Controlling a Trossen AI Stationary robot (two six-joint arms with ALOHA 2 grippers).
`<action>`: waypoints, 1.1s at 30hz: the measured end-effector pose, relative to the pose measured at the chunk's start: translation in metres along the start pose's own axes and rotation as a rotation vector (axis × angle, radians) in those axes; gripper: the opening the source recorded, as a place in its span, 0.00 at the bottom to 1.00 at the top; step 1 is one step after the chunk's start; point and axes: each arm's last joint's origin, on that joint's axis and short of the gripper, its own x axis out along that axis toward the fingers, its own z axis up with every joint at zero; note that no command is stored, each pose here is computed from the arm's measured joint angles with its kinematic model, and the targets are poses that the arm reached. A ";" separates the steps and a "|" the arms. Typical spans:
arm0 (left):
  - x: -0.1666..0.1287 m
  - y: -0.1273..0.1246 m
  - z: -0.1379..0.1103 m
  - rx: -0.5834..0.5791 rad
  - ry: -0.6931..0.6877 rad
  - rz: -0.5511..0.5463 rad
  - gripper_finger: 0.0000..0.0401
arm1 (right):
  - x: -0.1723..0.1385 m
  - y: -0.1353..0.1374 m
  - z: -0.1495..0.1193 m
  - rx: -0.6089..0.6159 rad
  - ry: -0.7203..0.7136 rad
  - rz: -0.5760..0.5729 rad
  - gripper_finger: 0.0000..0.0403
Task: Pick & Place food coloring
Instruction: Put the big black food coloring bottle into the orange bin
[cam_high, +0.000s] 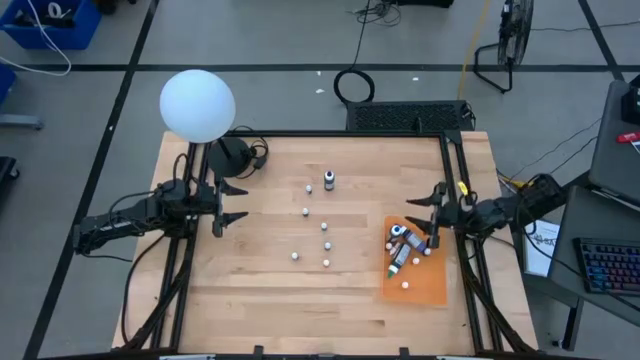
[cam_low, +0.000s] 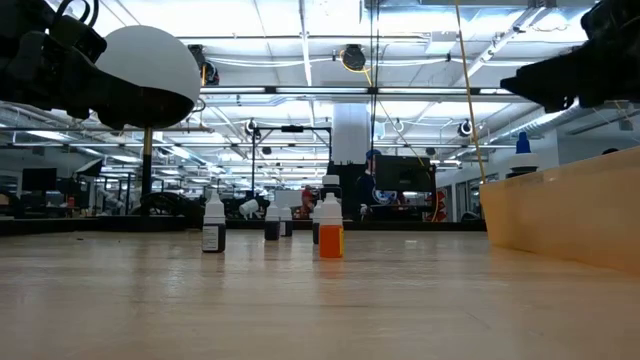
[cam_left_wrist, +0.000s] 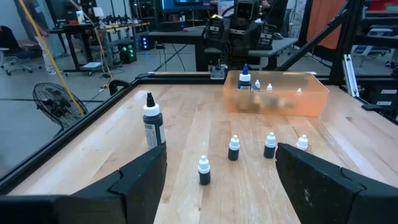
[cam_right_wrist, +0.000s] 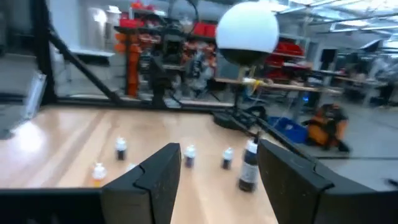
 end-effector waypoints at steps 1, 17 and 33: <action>0.000 0.000 0.000 0.000 0.000 0.000 0.74 | 0.000 -0.001 0.001 -0.008 -0.010 -0.007 0.49; 0.000 0.000 0.000 0.000 0.000 0.000 0.74 | 0.009 -0.019 -0.003 -0.066 0.014 -0.121 0.42; 0.000 0.000 0.006 0.023 -0.059 0.003 0.74 | 0.009 -0.039 -0.005 -0.026 0.059 -0.468 0.41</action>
